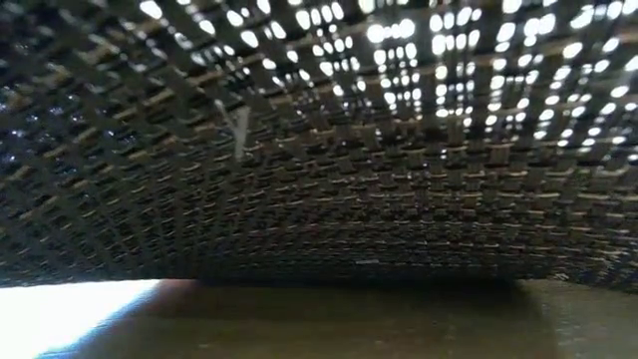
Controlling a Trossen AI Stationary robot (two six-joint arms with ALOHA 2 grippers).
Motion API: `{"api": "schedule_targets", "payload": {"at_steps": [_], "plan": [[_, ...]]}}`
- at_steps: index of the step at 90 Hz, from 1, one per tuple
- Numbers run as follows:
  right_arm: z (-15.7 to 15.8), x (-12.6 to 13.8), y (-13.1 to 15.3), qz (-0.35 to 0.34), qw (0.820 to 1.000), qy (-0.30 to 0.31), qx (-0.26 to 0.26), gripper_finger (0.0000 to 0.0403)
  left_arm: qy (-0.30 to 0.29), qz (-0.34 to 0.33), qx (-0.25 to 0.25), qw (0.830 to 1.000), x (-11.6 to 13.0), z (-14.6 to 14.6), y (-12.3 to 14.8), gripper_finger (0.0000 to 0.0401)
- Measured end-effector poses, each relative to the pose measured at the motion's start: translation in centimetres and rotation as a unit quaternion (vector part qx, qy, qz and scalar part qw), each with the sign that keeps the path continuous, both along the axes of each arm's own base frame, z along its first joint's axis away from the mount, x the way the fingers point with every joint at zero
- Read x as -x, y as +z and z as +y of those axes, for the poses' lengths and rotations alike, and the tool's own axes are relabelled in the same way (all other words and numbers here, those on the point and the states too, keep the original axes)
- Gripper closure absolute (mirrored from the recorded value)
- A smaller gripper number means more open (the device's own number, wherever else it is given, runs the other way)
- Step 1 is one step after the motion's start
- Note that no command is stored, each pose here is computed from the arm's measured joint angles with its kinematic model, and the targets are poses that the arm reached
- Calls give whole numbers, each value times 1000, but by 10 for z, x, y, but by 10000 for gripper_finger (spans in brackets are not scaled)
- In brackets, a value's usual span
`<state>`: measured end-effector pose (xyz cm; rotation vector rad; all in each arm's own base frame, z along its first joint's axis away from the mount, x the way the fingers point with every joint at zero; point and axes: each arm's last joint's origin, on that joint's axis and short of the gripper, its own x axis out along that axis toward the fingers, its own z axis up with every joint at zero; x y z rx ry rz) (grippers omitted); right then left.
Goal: Set table place
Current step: Put the gray placemat to the center of the table
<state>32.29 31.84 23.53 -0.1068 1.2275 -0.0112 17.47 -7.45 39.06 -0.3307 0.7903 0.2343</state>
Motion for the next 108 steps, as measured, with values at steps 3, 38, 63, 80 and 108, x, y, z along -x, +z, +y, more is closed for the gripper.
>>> {"api": "schedule_targets", "payload": {"at_steps": [3,38,63,80,108], "plan": [[-1,0,-8,0,1000,-1,13,192,-1,0,1,1000,0,0,0,270],[-18,-12,-83,18,999,17,-40,115,-5,2,5,1000,0,-1,0,270],[-48,-16,-106,32,997,-61,-18,167,-1,1,7,1000,0,-1,0,270],[-68,-29,-108,0,992,-122,21,261,5,-1,6,1000,0,-1,0,270],[-115,-49,-94,-1,981,-192,31,401,8,-3,6,1000,0,-1,0,270]]}}
